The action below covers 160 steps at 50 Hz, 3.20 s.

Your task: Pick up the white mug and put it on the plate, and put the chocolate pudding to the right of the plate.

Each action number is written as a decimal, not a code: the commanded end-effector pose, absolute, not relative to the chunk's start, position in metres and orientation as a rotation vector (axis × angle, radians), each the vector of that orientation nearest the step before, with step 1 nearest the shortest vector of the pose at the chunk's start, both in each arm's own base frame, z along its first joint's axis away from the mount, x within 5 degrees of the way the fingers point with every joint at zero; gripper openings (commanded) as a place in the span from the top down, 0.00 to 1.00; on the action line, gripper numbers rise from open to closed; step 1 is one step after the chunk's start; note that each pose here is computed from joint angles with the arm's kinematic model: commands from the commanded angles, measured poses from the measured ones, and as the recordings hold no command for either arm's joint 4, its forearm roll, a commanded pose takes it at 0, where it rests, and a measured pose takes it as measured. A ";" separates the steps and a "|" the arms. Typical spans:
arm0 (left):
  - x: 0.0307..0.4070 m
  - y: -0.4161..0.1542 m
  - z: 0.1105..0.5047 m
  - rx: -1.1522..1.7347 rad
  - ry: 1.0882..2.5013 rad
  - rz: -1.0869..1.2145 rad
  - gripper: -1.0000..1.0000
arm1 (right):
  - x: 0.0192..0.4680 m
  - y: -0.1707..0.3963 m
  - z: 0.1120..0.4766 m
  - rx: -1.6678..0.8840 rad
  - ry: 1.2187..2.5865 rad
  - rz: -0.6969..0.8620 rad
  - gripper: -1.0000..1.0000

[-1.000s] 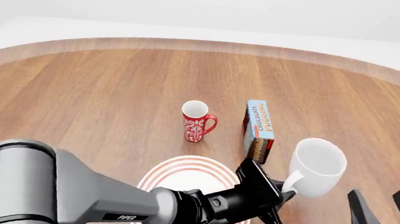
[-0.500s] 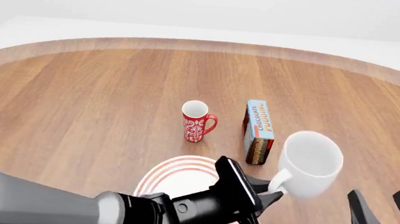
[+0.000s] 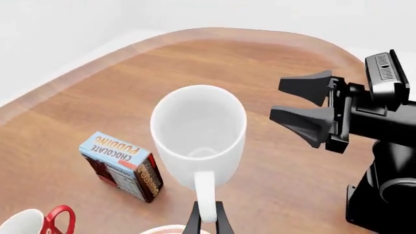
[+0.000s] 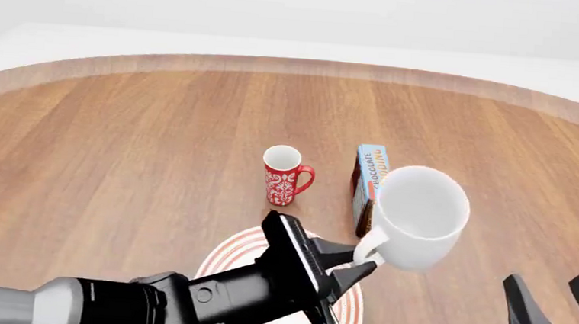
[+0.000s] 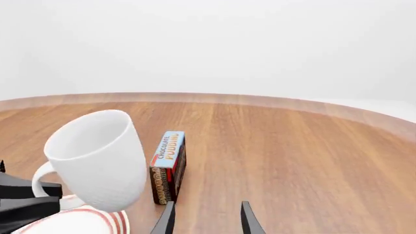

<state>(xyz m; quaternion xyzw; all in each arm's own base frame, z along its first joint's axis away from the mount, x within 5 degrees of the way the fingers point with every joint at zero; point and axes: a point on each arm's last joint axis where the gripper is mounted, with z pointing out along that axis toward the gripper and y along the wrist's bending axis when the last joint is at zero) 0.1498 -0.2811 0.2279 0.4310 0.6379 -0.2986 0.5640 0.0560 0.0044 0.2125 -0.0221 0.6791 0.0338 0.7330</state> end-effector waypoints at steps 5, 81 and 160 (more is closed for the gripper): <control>0.143 -0.253 0.249 0.996 1.461 -0.671 1.00 | 0.056 0.005 0.213 -0.052 1.492 0.073 0.00; 0.111 -0.140 0.232 0.862 1.593 -0.580 1.00 | 0.056 0.004 0.214 -0.055 1.481 0.061 0.00; 0.117 -0.147 0.136 0.810 1.845 -0.629 1.00 | 0.056 0.004 0.214 -0.059 1.476 0.062 0.00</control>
